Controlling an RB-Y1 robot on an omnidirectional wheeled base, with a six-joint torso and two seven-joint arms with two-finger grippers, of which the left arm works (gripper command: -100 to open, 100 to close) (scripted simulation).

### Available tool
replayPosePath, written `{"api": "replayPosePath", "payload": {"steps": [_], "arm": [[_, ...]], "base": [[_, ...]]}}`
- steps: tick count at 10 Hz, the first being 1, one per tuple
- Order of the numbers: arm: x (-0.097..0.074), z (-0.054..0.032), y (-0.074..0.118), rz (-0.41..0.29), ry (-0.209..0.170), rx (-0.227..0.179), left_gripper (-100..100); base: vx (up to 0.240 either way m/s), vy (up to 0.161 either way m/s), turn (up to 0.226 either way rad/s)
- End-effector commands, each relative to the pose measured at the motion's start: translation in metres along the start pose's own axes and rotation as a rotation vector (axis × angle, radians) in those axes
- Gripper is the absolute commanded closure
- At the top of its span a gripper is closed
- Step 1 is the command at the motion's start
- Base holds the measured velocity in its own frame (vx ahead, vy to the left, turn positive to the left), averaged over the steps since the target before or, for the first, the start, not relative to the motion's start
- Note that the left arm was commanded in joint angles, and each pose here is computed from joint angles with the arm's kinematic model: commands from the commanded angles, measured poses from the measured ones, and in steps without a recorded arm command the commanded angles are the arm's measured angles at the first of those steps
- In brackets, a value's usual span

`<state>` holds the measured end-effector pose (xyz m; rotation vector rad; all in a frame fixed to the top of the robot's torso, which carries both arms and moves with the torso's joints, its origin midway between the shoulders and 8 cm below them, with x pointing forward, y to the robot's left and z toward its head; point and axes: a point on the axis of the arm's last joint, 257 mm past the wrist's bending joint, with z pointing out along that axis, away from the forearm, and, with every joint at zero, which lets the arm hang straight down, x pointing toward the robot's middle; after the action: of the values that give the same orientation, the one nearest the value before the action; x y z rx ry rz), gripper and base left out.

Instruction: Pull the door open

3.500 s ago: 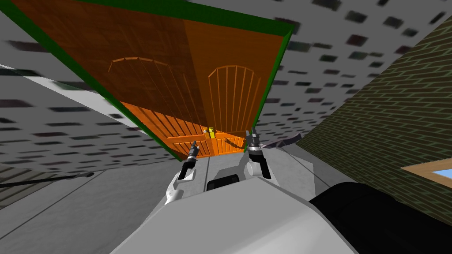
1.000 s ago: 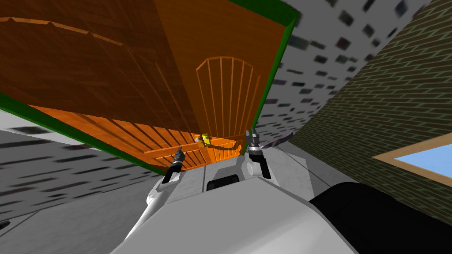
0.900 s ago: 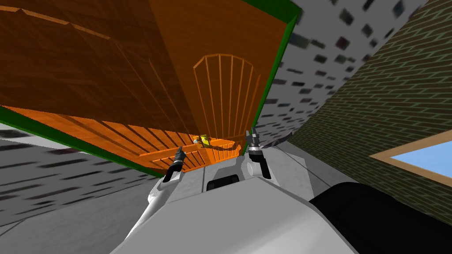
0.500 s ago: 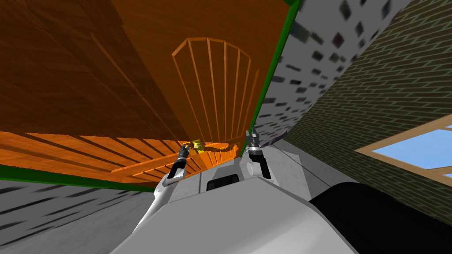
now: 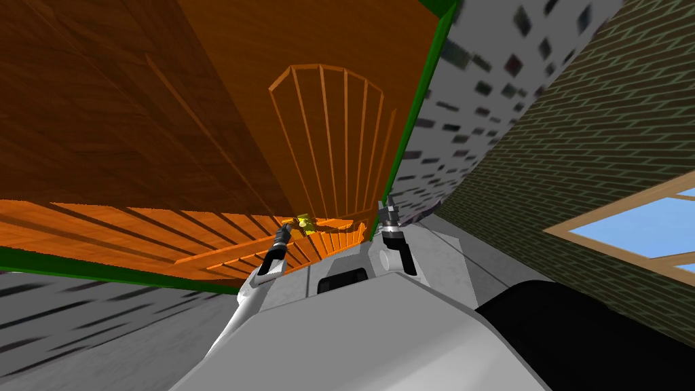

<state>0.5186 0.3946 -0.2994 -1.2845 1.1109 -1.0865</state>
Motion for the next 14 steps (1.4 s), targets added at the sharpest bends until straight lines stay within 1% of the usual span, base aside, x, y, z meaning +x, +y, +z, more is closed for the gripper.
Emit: {"api": "replayPosePath", "payload": {"steps": [1, 2, 3, 4, 5, 7, 11, 12, 13, 14], "arm": [[-0.004, 0.0002, -0.002, 0.001, -0.005, 0.003, 100], [-0.021, -0.0072, 0.008, 0.013, -0.028, -0.019, 100], [-0.026, -0.0090, 0.009, 0.016, -0.034, -0.023, 100], [-0.036, -0.0129, 0.012, 0.022, -0.046, -0.031, 100], [-0.027, -0.0110, 0.008, 0.017, -0.027, -0.018, -100], [-0.019, -0.0116, 0.006, 0.013, -0.011, -0.011, -100], [0.014, -0.0107, -0.003, -0.005, 0.046, 0.015, -100], [0.010, -0.0121, -0.003, -0.003, 0.037, 0.012, -100], [-0.014, -0.0192, 0.007, 0.012, 0.000, -0.012, -100], [-0.027, -0.0229, 0.012, 0.019, -0.019, -0.024, -100]], "base": [[0.000, 0.000, 0.000], [-0.112, 0.074, 0.077], [-0.159, 0.107, 0.086], [-0.193, 0.096, 0.178], [-0.180, 0.031, 0.042], [-0.190, -0.045, -0.043], [-0.177, -0.059, -0.068], [-0.077, -0.046, -0.009], [-0.024, 0.031, 0.187], [-0.003, 0.070, 0.195]]}}
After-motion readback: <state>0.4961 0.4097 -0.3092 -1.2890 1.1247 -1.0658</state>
